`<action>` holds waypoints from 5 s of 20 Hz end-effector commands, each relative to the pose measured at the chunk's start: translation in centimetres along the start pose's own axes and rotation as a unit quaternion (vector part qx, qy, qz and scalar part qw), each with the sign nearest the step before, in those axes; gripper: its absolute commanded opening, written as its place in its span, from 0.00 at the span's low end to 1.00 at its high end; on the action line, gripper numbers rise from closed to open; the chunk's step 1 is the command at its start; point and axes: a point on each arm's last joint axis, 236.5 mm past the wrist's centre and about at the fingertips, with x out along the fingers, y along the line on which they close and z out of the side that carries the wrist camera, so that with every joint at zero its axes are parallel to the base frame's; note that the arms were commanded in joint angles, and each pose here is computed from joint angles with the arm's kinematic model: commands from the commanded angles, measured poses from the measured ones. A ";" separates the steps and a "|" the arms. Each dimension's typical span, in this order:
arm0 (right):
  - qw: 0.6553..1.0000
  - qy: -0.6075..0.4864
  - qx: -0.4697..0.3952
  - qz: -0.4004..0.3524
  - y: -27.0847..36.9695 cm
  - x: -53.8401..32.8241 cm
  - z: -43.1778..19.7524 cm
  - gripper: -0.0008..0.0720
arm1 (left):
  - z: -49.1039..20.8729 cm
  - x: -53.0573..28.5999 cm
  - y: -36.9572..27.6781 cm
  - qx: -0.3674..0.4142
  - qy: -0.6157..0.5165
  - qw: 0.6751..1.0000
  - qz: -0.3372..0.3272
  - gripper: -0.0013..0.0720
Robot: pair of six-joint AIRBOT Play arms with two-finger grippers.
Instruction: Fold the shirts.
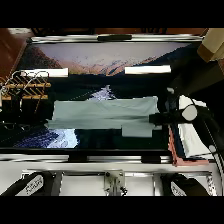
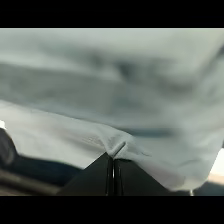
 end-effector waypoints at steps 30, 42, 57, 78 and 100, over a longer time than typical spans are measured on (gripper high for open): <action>0.989 0.129 0.069 -0.022 -7.5 9.1 5.8 0.94 | 8.3 -1.2 -3.4 -0.053 -0.027 0.995 -0.077 0.98; 0.978 0.169 0.109 0.060 -3.2 11.0 4.3 0.10 | 8.6 -1.4 -4.5 -0.060 -0.031 0.993 -0.098 0.93; 0.996 0.016 0.025 0.084 7.1 -11.0 5.4 0.10 | 2.6 11.1 -30.5 0.070 0.020 0.967 -0.246 0.07; 0.991 -0.051 0.050 0.114 10.5 -19.0 2.5 0.10 | -1.6 13.2 -40.1 0.101 0.045 0.947 -0.301 0.06; 0.964 0.086 0.096 0.234 25.9 12.0 4.3 0.12 | 8.4 -18.8 -19.4 0.112 -0.250 0.950 -0.146 0.07</action>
